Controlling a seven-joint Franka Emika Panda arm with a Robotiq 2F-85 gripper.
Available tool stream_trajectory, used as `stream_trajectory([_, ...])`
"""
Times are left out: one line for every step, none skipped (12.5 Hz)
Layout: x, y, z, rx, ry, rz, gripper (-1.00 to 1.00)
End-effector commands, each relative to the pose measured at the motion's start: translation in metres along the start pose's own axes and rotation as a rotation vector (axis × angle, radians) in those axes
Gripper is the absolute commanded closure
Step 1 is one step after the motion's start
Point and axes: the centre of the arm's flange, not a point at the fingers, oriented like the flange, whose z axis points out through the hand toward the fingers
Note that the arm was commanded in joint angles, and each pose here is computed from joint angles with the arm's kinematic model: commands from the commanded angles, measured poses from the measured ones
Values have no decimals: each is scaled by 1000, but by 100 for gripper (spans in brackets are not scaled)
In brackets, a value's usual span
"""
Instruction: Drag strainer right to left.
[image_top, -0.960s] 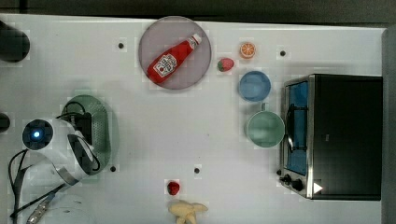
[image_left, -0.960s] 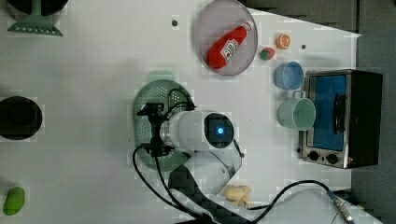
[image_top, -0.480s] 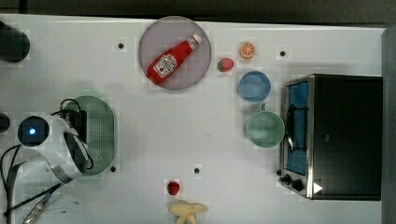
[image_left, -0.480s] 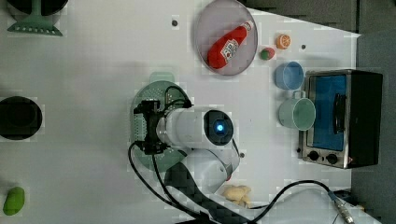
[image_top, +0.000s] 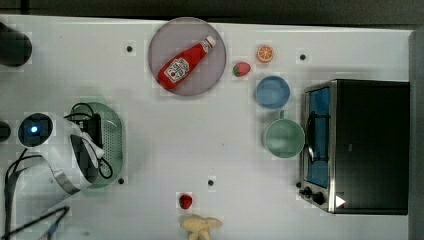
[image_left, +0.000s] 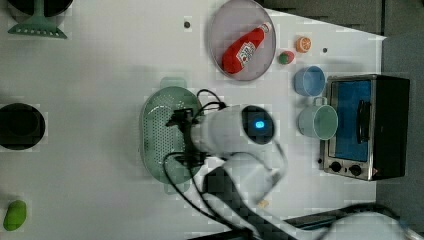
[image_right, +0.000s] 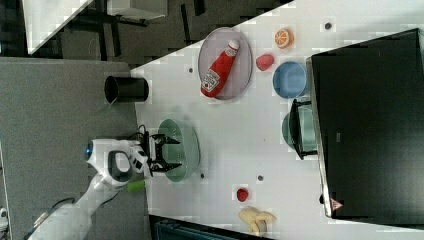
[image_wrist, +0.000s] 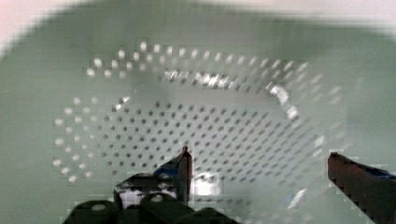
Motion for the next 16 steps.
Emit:
stream_trajectory([70, -31, -176, 202, -38, -175, -100])
stream_trajectory([102, -28, -210, 214, -37, -182, -100])
stream_trajectory([138, -22, -242, 221, -39, -186, -100])
stream_trajectory([176, -12, -271, 223, -46, -196, -100])
stream_trajectory([213, 2, -297, 222, -49, -230, -100])
stream_trajectory([249, 17, -320, 221, -43, -285, -100])
stream_trajectory([285, 35, -339, 216, -27, -355, -100])
stream_trajectory([319, 52, -353, 206, 2, -429, -100])
stream_trajectory([349, 69, -364, 191, 36, -489, -100])
stream_trajectory([374, 84, -371, 167, 61, -531, -100])
stream_trajectory([392, 97, -377, 155, 76, -542, -100])
stream_trajectory([405, 107, -381, 146, 87, -531, -100])
stream_trajectory([410, 114, -385, 148, 85, -527, -100])
stream_trajectory([410, 117, -387, 146, 79, -528, -100])
stream_trajectory([410, 117, -386, 145, 80, -528, -100])
stream_trajectory([410, 115, -385, 144, 83, -528, -100])
